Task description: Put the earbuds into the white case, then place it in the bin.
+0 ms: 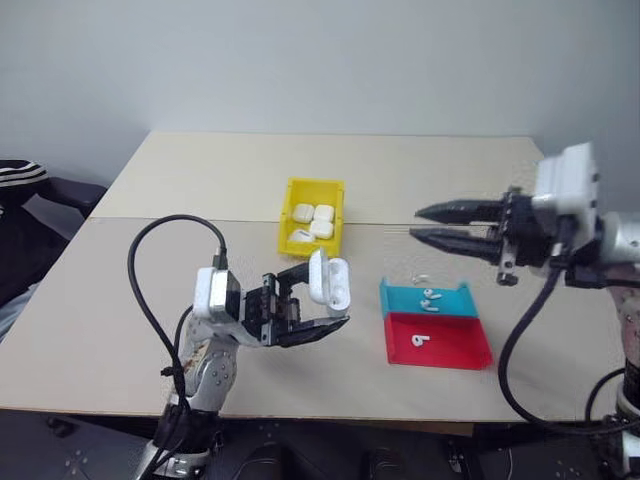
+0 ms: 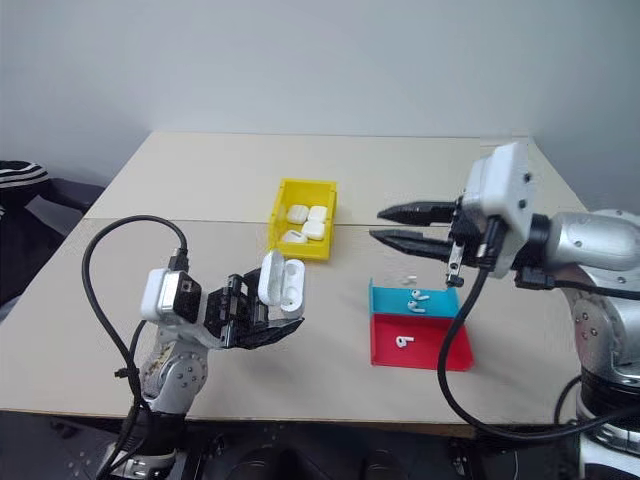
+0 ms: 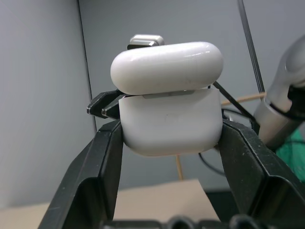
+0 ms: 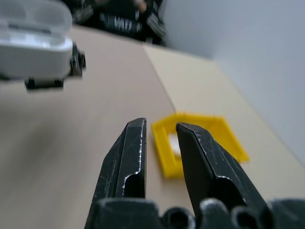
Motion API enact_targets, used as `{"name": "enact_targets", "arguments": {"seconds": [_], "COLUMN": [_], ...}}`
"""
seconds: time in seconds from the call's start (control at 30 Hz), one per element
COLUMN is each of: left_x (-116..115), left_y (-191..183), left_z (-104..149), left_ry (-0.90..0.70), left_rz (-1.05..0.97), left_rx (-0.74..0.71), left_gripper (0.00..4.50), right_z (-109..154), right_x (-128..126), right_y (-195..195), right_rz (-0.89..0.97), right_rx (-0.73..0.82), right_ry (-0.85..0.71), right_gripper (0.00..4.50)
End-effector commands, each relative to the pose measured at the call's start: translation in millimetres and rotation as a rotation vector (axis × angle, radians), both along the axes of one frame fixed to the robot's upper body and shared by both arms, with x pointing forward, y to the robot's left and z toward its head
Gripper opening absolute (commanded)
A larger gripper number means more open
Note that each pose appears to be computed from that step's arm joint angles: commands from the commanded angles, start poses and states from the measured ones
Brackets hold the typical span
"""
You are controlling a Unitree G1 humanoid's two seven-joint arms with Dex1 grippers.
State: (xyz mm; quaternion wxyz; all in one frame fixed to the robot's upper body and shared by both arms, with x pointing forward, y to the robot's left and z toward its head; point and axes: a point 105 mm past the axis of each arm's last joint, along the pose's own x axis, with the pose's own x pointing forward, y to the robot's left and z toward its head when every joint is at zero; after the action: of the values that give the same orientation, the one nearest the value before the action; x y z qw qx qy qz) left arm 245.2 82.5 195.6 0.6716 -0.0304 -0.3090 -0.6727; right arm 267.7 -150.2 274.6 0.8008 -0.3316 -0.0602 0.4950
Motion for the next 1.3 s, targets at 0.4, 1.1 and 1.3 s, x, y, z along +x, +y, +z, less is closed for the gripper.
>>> {"name": "enact_targets", "arguments": {"seconds": [0.4,1.1,1.3], "left_x": [-9,-13,-13], "left_y": [19,17,15], "left_z": [-23,-29,-28], "left_ry": [-0.018,-0.014,-0.014], "left_rz": [0.086,0.144,0.151], "left_rx": [0.084,0.096,0.095], "left_gripper": [2.74,2.74,2.74], "right_z": [-94,-135,-143], "right_x": [13,22,26], "right_y": [-27,-5,0], "right_rz": [0.086,0.257,0.255], "right_rx": [-0.724,-0.924,-0.928], "right_ry": [0.115,0.219,0.209], "right_gripper": [1.37,2.61,2.61]}}
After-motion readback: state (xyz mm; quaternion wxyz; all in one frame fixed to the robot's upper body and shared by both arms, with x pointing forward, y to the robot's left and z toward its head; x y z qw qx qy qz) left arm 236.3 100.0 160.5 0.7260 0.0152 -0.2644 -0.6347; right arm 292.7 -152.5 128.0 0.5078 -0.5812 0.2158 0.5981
